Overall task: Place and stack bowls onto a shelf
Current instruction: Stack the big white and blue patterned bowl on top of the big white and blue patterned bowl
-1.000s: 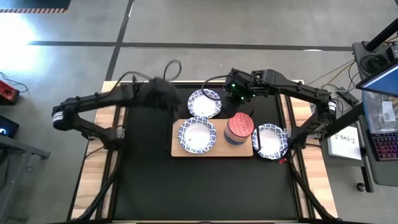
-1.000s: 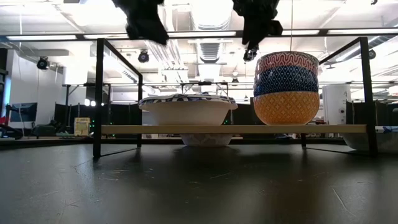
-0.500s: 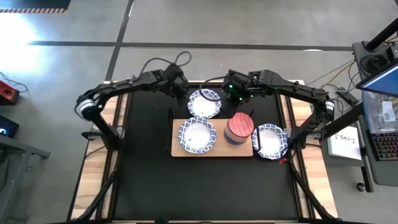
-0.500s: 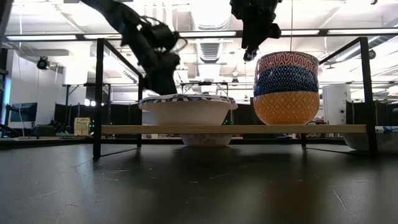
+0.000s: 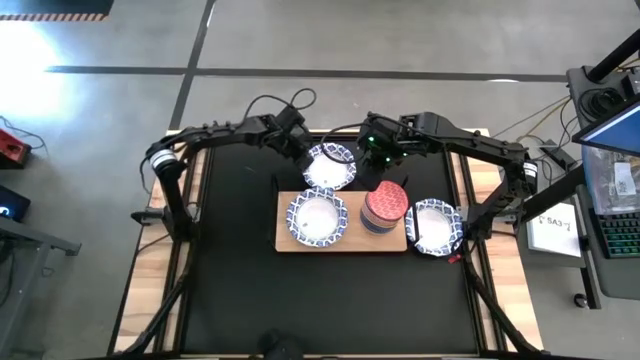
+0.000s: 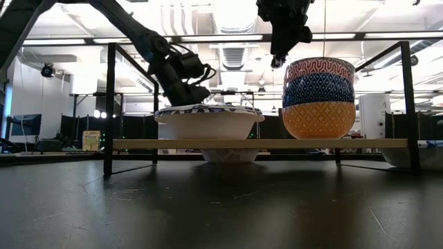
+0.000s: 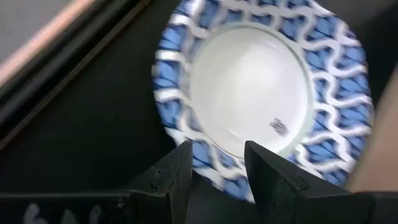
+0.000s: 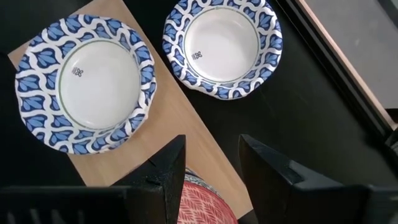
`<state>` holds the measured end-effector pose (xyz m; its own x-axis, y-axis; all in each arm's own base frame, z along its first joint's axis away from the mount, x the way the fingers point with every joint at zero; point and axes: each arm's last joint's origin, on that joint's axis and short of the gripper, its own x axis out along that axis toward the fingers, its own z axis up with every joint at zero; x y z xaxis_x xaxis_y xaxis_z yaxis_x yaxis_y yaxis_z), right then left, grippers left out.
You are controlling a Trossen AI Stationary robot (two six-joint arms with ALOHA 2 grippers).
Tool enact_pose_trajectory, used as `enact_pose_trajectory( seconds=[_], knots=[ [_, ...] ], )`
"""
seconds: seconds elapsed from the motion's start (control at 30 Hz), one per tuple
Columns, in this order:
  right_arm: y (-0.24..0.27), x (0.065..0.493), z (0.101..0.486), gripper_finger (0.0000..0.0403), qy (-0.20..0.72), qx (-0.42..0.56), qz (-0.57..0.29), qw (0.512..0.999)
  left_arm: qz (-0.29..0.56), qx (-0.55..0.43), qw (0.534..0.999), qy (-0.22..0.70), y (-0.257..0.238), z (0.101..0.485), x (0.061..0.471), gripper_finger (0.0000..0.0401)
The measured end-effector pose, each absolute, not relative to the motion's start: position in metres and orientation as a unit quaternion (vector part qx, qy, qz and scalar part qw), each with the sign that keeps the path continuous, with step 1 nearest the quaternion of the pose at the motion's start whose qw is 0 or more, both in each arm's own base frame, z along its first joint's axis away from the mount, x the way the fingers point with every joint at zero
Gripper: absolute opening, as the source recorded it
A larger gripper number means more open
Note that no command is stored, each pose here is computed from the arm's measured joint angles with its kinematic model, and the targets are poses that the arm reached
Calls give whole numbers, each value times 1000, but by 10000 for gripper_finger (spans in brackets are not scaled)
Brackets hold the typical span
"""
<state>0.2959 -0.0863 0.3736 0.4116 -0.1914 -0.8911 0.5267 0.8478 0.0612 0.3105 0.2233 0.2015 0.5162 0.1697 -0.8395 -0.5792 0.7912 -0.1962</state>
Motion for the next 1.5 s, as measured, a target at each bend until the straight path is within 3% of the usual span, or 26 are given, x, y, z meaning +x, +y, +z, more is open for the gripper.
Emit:
enact_pose_trajectory(
  seconds=[0.57,0.9,1.27,1.5],
  knots=[
    [-86,296,374,137,501,147,-206,827,230,-270,808,471,234,158,318,123],
    [-86,296,374,132,500,152,-208,827,205,-277,815,466,236,159,317,9],
    [-88,296,374,140,499,142,-224,825,200,-278,823,453,235,168,316,2],
    [-93,298,374,151,479,155,-252,826,200,-260,846,419,232,198,312,2]
  ],
)
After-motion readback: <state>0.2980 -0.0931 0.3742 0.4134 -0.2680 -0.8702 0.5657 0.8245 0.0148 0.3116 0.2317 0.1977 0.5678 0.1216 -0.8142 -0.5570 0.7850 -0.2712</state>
